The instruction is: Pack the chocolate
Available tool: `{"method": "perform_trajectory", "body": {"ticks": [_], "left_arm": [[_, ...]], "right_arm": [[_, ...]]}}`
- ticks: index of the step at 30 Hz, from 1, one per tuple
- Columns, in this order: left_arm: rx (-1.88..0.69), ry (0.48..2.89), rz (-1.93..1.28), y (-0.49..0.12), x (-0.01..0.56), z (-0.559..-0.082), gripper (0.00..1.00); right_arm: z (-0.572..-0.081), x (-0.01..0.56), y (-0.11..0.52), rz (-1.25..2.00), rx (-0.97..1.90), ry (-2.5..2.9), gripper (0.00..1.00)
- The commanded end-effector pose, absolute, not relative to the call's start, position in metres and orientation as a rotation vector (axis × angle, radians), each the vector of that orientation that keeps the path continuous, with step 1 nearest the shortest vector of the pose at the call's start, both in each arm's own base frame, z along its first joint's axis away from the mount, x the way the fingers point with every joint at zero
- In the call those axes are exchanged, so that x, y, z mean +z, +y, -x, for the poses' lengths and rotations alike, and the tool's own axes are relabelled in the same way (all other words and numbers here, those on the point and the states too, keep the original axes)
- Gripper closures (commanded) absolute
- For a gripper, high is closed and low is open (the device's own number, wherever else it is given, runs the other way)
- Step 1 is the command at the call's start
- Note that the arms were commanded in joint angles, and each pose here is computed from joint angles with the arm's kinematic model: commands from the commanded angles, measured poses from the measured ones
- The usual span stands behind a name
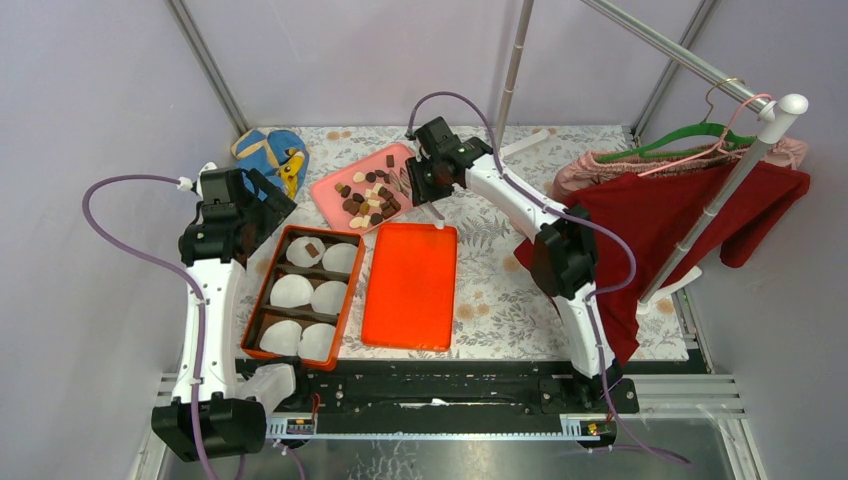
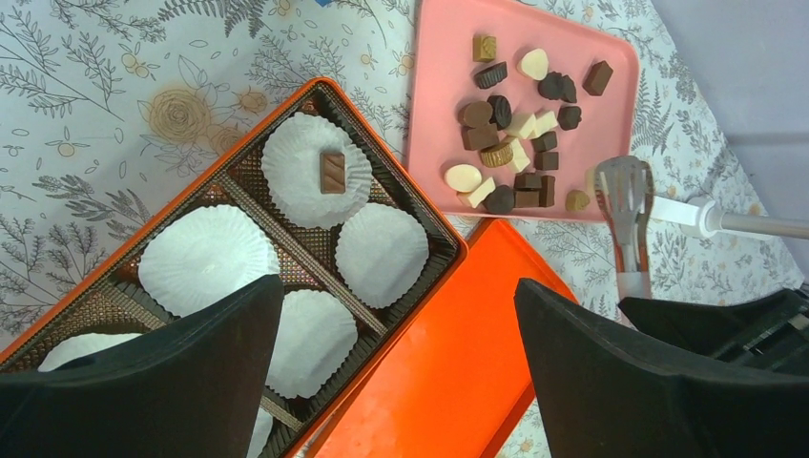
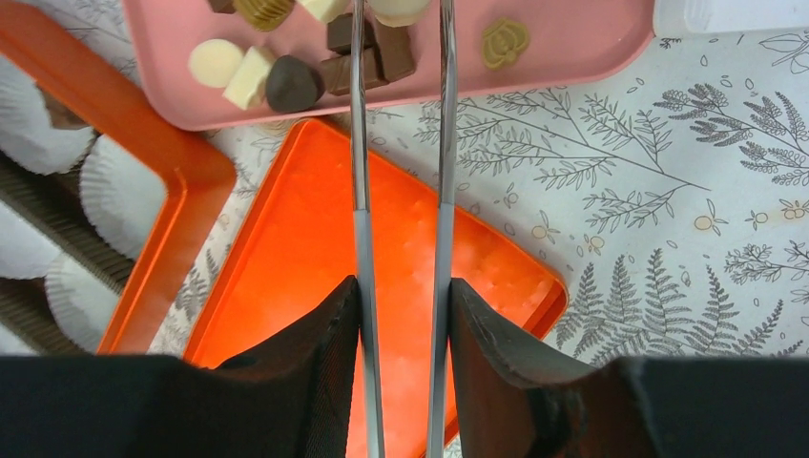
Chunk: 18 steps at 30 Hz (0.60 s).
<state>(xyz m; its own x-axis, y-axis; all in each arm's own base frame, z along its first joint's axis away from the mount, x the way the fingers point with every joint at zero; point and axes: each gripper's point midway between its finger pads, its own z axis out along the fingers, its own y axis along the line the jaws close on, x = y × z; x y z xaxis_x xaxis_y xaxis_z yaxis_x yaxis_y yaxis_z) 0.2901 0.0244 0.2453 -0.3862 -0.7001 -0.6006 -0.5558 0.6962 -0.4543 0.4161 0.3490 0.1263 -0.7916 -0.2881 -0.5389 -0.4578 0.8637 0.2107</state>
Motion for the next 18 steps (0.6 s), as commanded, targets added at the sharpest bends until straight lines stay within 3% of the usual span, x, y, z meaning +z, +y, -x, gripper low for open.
{"method": "perform_trajectory", "body": {"ticks": [1, 18], "left_arm": [[-0.175, 2.033, 0.924, 0.036, 0.265, -0.296, 0.01], [-0.092, 2.002, 0.916, 0.049, 0.283, -0.299, 0.01]], "right_arm": [[-0.407, 0.203, 0.364, 0.55, 0.611, 2.351, 0.62], [-0.314, 0.218, 0.418, 0.783, 0.775, 2.324, 0.62]]}}
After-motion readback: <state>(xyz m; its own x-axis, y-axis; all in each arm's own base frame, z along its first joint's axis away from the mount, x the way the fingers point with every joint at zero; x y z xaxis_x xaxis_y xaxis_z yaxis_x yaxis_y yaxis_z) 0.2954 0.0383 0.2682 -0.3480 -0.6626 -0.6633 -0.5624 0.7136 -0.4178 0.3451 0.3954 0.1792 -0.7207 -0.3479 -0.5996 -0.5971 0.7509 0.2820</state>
